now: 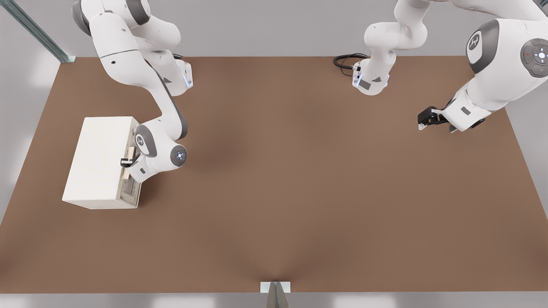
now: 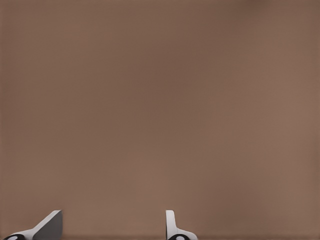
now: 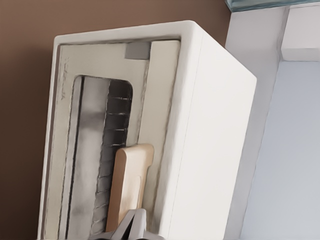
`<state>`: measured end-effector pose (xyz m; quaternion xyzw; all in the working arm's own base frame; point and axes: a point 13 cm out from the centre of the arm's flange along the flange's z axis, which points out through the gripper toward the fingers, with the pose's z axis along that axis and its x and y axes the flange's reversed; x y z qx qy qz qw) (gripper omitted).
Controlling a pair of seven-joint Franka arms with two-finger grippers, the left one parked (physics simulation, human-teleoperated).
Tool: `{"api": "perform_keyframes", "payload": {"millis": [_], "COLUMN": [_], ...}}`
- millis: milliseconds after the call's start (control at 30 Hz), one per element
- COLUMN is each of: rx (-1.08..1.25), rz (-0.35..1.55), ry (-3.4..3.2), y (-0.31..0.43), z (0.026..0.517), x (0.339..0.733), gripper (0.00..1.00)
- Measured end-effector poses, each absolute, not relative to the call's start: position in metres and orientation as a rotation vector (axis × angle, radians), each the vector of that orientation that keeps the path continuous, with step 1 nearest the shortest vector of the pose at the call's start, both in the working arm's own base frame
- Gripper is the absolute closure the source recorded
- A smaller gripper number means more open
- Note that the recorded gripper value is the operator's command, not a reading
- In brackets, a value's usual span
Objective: Keep left arm still and open the oven door with right arm
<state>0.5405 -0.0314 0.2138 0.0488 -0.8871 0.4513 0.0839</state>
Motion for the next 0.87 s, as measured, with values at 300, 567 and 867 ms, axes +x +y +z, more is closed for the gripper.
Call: {"api": "perform_keyframes", "payload": {"millis": [300, 567, 867], "rx": [-0.012, -0.564, -0.386], "rz": [0.885, 0.33, 0.17], "ry": [-2.97, -3.045, -3.085], "y": [0.241, 0.047, 0.018], "z": [0.219, 0.442, 0.473], "x": [0.613, 0.623, 0.624], "gripper": [0.0, 0.0, 0.0]}}
